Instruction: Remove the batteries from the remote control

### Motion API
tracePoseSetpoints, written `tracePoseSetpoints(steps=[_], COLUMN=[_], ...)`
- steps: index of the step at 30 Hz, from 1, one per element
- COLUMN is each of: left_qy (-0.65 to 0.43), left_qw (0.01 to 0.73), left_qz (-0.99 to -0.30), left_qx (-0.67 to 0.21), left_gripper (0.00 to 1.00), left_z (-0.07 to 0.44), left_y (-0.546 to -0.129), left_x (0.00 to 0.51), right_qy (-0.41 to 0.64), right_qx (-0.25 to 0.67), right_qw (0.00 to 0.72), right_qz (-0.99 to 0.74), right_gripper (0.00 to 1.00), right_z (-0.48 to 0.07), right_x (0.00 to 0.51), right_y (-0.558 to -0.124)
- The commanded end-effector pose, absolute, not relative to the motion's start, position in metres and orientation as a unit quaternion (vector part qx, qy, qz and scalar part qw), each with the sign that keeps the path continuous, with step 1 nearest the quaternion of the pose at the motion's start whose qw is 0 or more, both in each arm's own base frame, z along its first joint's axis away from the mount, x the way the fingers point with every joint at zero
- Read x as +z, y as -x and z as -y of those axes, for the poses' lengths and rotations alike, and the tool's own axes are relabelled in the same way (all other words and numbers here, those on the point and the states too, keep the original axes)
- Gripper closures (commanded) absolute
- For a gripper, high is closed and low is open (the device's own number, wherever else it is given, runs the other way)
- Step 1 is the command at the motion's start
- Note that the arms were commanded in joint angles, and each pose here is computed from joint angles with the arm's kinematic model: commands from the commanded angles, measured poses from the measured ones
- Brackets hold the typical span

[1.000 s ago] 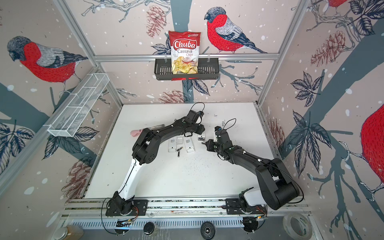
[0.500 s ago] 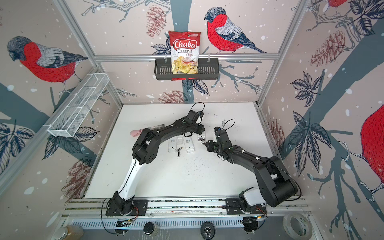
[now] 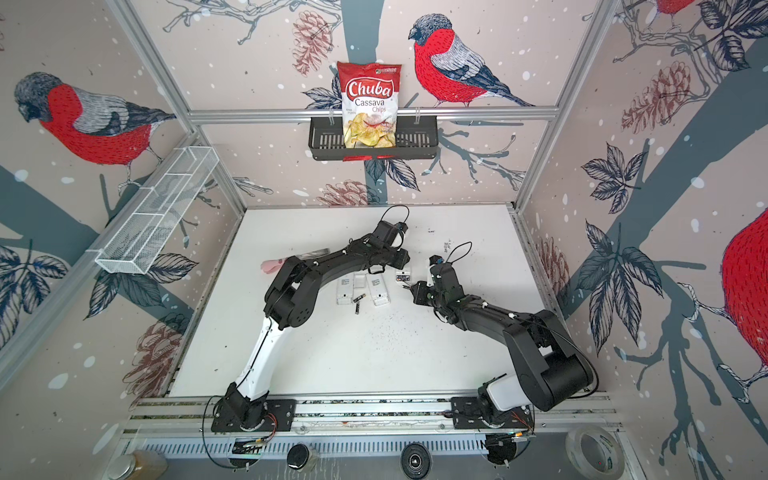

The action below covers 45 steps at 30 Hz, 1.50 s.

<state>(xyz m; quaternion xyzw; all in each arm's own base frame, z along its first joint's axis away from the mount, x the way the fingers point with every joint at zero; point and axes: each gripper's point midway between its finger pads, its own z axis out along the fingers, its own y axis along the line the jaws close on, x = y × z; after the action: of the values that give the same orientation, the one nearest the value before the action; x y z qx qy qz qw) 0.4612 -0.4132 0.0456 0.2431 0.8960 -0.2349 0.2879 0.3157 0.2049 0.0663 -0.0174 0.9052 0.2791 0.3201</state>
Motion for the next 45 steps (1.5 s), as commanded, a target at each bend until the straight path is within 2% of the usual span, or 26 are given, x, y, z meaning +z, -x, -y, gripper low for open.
tracePoseSetpoints(steps=[1, 35, 45], left_qy=[-0.242, -0.24, -0.24], left_qw=[0.242, 0.237, 0.234], left_qz=[-0.912, -0.913, -0.914], left_qx=[-0.224, -0.229, -0.229], left_gripper=[0.69, 0.7, 0.7], left_z=[0.405, 0.404, 0.402], left_y=[-0.444, -0.442, -0.442], left_x=[0.028, 0.024, 0.023], right_qy=[0.001, -0.094, -0.1], right_qx=[0.283, 0.472, 0.468], right_qw=[0.333, 0.348, 0.347], right_qz=[-0.9, -0.805, -0.807], right_gripper=[1.0, 1.0, 1.0], right_z=[-0.203, -0.204, -0.204], right_x=[0.066, 0.061, 0.051], right_y=[-0.318, -0.317, -0.327])
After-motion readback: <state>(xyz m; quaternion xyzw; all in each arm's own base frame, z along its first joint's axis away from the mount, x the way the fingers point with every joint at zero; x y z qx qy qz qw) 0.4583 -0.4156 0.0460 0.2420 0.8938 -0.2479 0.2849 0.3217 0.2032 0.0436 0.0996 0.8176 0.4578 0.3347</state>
